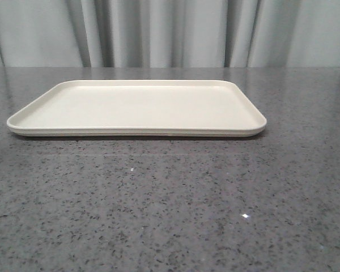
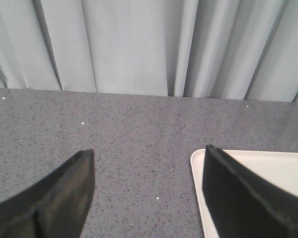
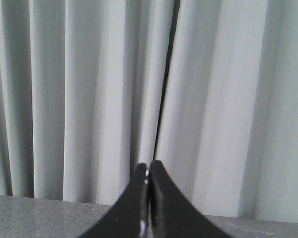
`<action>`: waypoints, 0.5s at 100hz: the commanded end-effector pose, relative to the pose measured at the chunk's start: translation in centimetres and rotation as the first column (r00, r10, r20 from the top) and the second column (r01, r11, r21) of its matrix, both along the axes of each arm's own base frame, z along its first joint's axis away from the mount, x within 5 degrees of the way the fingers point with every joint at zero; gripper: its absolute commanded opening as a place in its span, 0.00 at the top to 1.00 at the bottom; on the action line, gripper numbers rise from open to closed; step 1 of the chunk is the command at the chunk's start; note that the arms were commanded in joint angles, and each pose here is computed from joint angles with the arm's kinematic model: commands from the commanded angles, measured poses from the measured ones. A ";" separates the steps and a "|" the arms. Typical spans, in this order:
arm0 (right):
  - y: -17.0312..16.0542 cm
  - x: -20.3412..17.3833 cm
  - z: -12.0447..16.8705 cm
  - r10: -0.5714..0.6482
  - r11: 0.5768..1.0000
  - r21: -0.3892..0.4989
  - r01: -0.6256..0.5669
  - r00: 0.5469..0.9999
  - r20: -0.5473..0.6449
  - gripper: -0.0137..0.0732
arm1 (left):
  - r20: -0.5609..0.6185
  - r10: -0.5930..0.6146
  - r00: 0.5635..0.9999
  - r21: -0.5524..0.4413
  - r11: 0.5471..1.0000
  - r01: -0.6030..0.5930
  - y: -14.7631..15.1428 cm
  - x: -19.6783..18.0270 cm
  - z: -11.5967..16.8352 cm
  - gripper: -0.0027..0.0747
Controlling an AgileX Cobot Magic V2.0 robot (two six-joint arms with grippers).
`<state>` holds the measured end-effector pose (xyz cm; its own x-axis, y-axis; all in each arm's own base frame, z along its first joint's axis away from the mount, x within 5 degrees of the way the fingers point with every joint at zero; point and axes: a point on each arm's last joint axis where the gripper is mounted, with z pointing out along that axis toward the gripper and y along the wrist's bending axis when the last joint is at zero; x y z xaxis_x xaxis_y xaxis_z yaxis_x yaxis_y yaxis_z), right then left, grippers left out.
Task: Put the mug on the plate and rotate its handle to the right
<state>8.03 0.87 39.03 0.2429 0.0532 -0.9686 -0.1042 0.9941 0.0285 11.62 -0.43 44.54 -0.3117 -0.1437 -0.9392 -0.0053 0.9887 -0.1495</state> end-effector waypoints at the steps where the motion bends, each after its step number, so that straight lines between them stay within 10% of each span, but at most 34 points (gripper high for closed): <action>1: -0.4 0.0 1.1 -0.041 0.999 0.002 0.041 0.999 0.035 0.80 | 0.095 -0.001 0.995 -0.001 1.000 0.001 0.0 -0.1 1.6 0.37; 30: -0.7 0.0 1.3 -0.076 0.997 0.014 0.075 0.996 0.049 0.39 | 0.100 0.014 0.995 0.033 0.999 -0.018 0.2 -0.1 1.6 0.37; 50: -1.4 -0.1 1.5 -0.149 0.988 0.040 0.146 0.986 0.076 0.34 | 0.102 0.014 0.995 0.033 0.999 -0.018 0.2 -0.1 1.6 0.37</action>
